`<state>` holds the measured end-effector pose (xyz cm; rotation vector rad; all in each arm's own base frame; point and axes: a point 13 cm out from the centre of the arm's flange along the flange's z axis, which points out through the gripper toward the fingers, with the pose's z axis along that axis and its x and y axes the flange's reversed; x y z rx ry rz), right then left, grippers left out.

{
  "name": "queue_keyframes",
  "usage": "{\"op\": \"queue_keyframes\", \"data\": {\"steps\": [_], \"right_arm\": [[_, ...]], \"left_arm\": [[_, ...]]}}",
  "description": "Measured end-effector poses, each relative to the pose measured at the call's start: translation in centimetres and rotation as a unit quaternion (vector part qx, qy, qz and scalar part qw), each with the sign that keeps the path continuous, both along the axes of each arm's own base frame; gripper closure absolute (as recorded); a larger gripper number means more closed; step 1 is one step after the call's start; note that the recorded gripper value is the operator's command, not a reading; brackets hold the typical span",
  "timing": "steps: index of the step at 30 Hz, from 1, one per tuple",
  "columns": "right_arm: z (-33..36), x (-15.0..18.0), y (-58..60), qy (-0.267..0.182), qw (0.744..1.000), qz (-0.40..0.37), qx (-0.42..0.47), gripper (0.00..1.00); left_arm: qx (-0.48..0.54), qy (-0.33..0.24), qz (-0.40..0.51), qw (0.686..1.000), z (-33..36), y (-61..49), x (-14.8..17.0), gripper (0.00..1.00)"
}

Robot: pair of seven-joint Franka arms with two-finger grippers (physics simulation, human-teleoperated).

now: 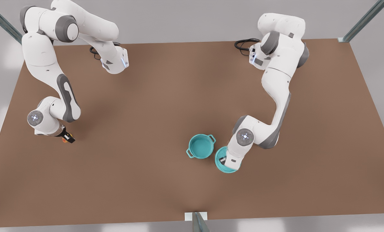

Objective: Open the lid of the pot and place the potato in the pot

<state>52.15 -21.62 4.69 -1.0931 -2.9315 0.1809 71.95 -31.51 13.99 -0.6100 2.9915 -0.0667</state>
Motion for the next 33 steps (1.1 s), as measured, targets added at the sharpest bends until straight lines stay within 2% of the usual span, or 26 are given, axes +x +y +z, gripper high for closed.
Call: {"op": "queue_keyframes", "data": {"steps": [2, 4, 5, 8, 9, 11, 12, 14, 16, 20, 22, 23, 33], "right_arm": [[-0.4, -0.2, -0.5, 0.0, 1.0, -0.004, -0.001, 0.0], [-0.8, -0.4, -0.7, 0.001, 1.0, -0.006, -0.001, 0.0], [-1.0, -0.4, -0.8, 0.001, 1.0, -0.006, -0.002, 0.0], [-1.2, -0.3, -0.9, -0.003, 1.0, -0.007, -0.002, 0.0], [-1.2, -0.3, -0.9, -0.004, 1.0, -0.007, -0.001, 0.0], [-1.2, -0.2, -0.8, -0.006, 1.0, -0.006, -0.001, 0.08], [-1.2, -0.1, -0.8, -0.007, 1.0, -0.005, -0.001, 0.12], [-1.2, -0.1, -0.8, -0.008, 1.0, -0.006, -0.001, 0.15], [-1.2, 0.0, -0.8, -0.009, 1.0, -0.006, -0.001, 0.15], [-1.2, 0.0, -1.0, -0.012, 1.0, -0.009, 0.002, 0.23], [-1.2, 0.0, -0.9, -0.013, 1.0, -0.009, 0.003, 0.29], [-1.2, 0.0, -0.9, -0.013, 1.0, -0.009, 0.003, 0.34], [-0.8, 0.4, -0.7, -0.018, 1.0, -0.009, 0.004, 0.44]], "left_arm": [[-0.003, 0.026, -0.005, 1.0, -2.7, 2.7, 0.1, 0.55], [-0.012, 0.048, -0.034, 0.998, -7.1, 2.0, -1.1, 0.0], [-0.015, 0.047, -0.047, 0.998, -7.1, 2.0, -1.0, 0.0], [-0.024, 0.015, -0.073, 0.997, -1.4, 2.9, 2.1, 0.0], [-0.023, 0.0, -0.076, 0.997, 2.4, 4.2, 3.4, 0.0], [-0.013, -0.015, -0.046, 0.999, 12.8, 14.1, 5.3, 0.0], [-0.002, -0.012, -0.023, 1.0, 18.8, 20.6, 3.6, 0.0], [0.03, 0.007, -0.021, 0.999, 25.9, 25.3, -2.8, 0.0], [0.037, 0.028, -0.039, 0.998, 27.4, 25.7, -5.4, 0.0], [0.033, 0.058, -0.042, 0.997, 26.7, 28.9, -5.3, 0.0], [0.034, 0.088, -0.031, 0.995, 25.4, 31.4, -9.5, 0.0], [0.027, 0.088, -0.031, 0.995, 25.7, 32.0, -10.3, 0.0], [-0.002, 0.082, -0.076, 0.994, 25.9, 34.4, -10.9, 0.0]]}}
